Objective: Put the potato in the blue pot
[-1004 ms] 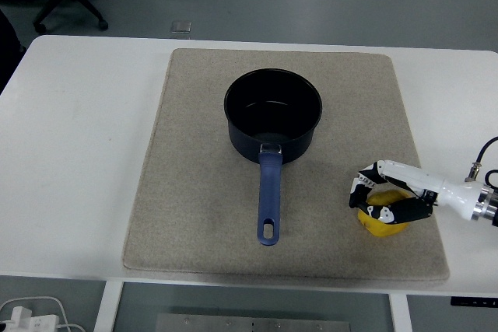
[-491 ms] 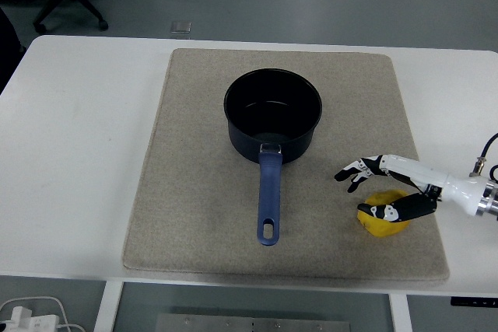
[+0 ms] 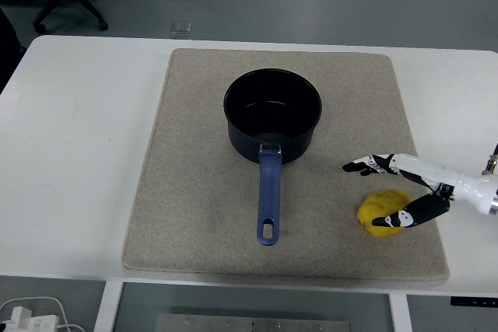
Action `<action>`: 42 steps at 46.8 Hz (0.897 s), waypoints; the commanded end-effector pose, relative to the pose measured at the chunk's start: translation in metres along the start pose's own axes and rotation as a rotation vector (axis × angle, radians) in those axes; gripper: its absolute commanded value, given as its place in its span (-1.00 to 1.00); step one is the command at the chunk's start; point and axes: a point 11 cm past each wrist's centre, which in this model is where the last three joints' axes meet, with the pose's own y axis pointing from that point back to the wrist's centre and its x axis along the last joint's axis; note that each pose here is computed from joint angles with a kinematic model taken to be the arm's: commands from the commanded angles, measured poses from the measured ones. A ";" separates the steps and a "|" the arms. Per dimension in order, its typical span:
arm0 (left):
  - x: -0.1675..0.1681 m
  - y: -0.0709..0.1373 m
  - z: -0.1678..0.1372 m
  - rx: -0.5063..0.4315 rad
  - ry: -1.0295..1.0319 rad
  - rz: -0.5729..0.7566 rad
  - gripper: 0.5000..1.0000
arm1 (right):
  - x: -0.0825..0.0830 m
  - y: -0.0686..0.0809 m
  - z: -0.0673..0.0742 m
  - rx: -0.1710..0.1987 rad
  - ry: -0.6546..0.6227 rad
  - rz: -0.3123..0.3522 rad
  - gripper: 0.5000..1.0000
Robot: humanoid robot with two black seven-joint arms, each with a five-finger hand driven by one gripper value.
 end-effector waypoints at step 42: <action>0.000 0.000 0.000 0.000 0.000 0.000 0.99 | -0.006 0.016 0.019 -0.065 0.092 -0.044 0.22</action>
